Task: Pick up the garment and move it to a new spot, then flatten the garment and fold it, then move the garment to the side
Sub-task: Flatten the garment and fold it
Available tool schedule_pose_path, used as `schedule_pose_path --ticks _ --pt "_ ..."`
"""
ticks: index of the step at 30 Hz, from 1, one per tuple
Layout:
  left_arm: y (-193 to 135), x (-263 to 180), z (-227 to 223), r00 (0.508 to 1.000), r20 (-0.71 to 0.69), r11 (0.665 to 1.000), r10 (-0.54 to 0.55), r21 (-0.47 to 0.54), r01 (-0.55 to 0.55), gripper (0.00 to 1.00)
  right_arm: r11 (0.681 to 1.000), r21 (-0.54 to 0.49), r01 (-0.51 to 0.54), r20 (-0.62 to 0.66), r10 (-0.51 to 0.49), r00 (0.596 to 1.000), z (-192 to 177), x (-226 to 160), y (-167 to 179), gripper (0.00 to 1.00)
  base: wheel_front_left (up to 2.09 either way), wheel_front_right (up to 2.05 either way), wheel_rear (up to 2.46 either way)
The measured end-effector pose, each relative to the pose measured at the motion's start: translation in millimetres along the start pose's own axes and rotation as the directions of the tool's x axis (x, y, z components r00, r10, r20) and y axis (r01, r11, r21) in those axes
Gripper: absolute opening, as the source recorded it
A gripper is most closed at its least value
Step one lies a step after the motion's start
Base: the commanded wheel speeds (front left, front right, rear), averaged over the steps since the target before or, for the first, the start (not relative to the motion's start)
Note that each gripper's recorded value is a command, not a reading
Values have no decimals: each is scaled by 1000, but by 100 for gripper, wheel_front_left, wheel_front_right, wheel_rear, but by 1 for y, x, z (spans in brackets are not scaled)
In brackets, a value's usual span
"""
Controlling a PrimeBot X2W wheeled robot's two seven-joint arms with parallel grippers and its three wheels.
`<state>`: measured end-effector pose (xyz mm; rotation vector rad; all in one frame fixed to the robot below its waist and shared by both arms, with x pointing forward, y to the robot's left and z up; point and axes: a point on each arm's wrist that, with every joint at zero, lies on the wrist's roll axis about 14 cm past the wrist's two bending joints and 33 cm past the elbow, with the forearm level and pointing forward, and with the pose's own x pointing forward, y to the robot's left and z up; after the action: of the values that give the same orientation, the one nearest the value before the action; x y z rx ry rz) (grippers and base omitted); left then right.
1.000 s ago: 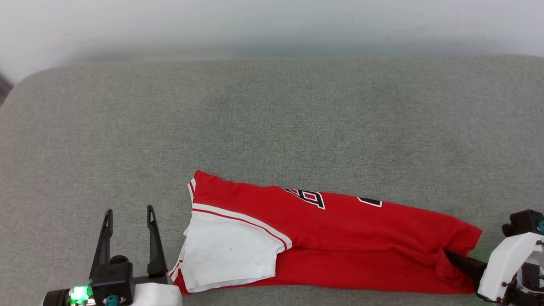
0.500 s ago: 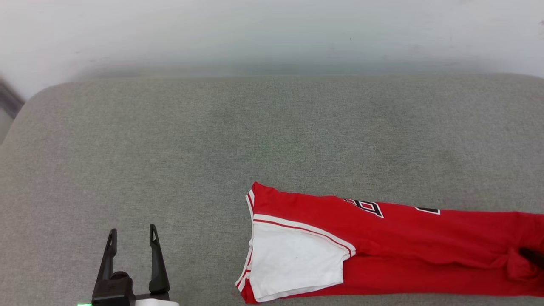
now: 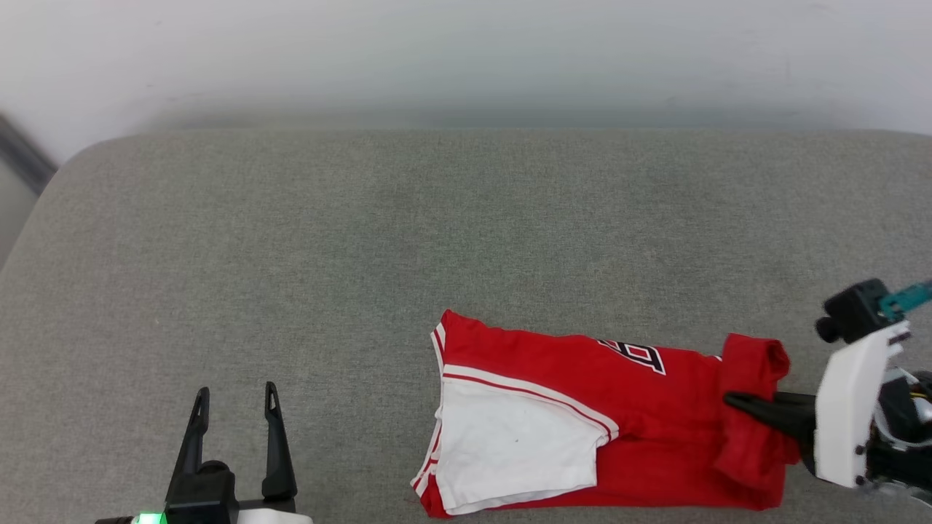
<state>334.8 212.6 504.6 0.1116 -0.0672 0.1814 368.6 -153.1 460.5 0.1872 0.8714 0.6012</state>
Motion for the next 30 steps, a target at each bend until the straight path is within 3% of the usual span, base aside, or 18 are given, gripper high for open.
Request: schedule_pose_path --ticks 6,14,24,30 --pt "-4 10 -2 1000 -5 1000 -8 -4 8 100 978 -178 -104 -94 89 992 16 38 49 0 0 0 0" --pt "-4 20 -13 999 -35 1000 2 4 -2 100 903 -357 -238 -204 173 963 26 94 109 0 0 0 0" --pt "-6 28 -25 998 -68 1000 6 3 -6 100 863 -423 -275 -377 108 920 -10 150 116 0 0 0 0" --pt "-7 30 -25 998 -68 1000 8 -1 -8 100 874 -406 -268 -390 99 915 -21 160 110 0 0 0 0"
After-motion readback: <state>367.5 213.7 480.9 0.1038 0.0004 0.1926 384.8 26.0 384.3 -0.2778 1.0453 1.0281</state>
